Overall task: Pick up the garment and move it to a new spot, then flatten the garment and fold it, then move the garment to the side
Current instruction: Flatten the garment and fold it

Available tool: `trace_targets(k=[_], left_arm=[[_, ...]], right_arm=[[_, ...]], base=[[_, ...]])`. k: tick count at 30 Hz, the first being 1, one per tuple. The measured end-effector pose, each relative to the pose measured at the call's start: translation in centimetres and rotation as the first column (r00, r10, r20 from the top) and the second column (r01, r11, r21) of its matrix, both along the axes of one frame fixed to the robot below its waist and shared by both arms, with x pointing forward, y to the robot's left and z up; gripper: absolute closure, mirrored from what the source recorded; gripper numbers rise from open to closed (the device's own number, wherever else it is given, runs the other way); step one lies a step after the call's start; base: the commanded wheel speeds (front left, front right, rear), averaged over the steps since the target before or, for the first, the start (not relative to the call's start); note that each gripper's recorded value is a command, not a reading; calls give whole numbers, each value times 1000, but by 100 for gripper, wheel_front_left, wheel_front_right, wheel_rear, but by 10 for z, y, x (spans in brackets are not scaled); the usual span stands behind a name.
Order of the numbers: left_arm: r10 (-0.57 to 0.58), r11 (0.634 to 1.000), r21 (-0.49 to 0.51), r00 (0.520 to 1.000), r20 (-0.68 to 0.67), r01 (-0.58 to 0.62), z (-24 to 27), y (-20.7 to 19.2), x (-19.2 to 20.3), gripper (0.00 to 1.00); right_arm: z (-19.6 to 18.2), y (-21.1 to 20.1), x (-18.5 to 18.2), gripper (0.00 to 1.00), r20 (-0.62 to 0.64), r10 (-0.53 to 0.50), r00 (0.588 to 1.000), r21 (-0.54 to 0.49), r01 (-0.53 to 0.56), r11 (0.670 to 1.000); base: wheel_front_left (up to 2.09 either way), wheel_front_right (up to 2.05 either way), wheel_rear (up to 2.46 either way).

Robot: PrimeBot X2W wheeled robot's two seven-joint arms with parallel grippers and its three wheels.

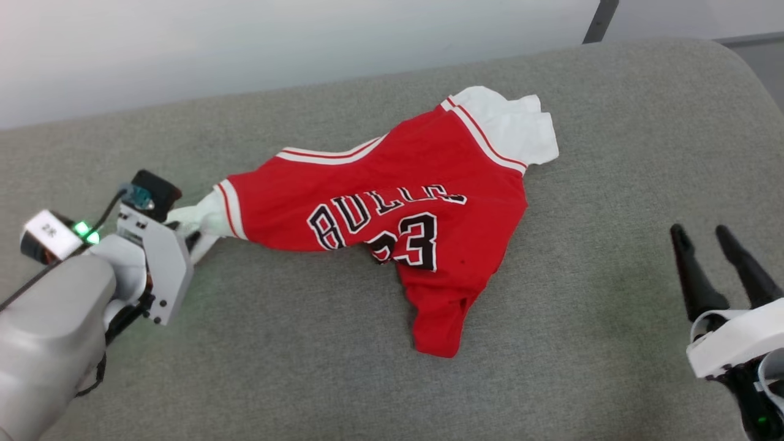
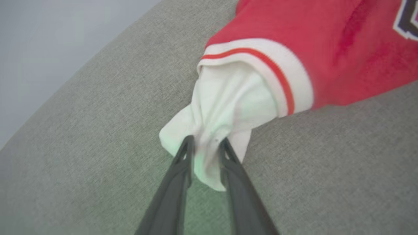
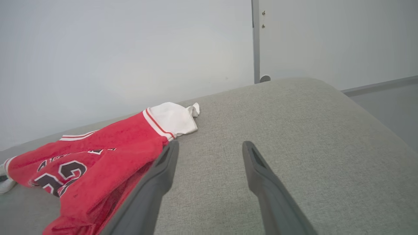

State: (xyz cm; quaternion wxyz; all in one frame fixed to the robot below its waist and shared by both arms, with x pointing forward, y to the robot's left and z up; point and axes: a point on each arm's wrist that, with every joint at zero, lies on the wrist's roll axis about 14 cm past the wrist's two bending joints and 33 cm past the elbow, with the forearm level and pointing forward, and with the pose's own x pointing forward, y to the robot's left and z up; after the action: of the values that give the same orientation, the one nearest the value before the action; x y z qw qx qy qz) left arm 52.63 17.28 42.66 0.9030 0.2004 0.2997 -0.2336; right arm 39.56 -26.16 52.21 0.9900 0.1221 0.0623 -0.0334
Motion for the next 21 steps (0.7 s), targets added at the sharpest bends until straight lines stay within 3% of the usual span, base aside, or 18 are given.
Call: trace_targets(k=[5, 11, 17, 21], left_arm=[[43, 997, -69, 997, 65, -38, 14, 10, -2, 0], [163, 950, -293, 969, 187, -103, 39, 17, -10, 0], [271, 852, -498, 949, 160, -160, 37, -12, -41, 0], [373, 753, -634, 908, 190, -176, 62, -26, -55, 0]], right_arm=[[-6, 18, 1, 0, -41, 67, 997, -4, -67, 998], [-31, 53, -3, 0, -201, 227, 953, -18, -236, 972], [-48, 67, -1, 0, -390, 346, 854, -32, -388, 921], [-59, 81, 0, 0, -523, 415, 745, -12, -493, 870]], base=[[0, 0, 0], [0, 0, 0], [0, 0, 0], [0, 0, 0]])
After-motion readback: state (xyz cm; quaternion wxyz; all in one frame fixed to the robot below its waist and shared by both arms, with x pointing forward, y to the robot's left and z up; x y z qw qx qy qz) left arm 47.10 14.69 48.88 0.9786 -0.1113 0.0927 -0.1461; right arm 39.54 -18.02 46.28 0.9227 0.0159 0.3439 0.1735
